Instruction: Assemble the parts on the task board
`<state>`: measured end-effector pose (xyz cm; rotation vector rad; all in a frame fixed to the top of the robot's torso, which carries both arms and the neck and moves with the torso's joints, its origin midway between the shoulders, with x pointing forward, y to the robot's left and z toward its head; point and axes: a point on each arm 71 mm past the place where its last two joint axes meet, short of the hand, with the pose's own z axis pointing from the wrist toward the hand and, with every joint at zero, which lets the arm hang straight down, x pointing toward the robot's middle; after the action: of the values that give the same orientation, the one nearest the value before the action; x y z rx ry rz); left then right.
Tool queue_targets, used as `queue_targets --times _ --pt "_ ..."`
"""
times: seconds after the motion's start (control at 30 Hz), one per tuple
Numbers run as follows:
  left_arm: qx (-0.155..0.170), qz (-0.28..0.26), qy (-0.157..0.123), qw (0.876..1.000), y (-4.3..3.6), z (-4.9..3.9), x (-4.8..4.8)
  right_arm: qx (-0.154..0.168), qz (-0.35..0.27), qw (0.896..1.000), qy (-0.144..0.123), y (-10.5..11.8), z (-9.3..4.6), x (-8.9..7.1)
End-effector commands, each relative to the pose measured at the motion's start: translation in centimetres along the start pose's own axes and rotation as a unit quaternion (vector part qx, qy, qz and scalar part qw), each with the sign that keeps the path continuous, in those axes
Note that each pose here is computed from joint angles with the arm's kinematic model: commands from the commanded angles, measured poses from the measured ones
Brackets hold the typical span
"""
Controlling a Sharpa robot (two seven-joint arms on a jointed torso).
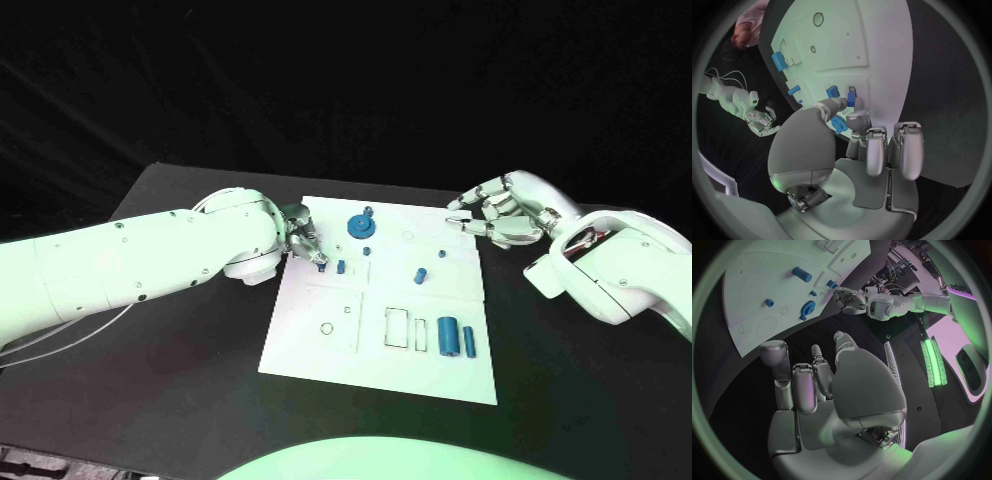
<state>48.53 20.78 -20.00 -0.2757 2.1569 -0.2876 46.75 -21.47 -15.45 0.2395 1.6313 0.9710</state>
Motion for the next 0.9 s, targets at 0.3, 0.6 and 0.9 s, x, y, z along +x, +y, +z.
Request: queue_targets --times 0.3,0.6,0.9 --pt "-0.001 0.026 0.023 0.999 -0.06 -0.10 0.52 -0.005 0.000 1.000 0.007 0.06 -0.07 0.14" --pt "-0.002 0.027 0.025 0.999 -0.07 -0.18 0.58 -0.005 0.000 1.000 0.007 0.05 -0.11 0.12" --pt "-0.003 0.027 0.026 0.999 -0.08 -0.18 0.59 -0.005 0.000 1.000 0.007 0.03 -0.13 0.12"
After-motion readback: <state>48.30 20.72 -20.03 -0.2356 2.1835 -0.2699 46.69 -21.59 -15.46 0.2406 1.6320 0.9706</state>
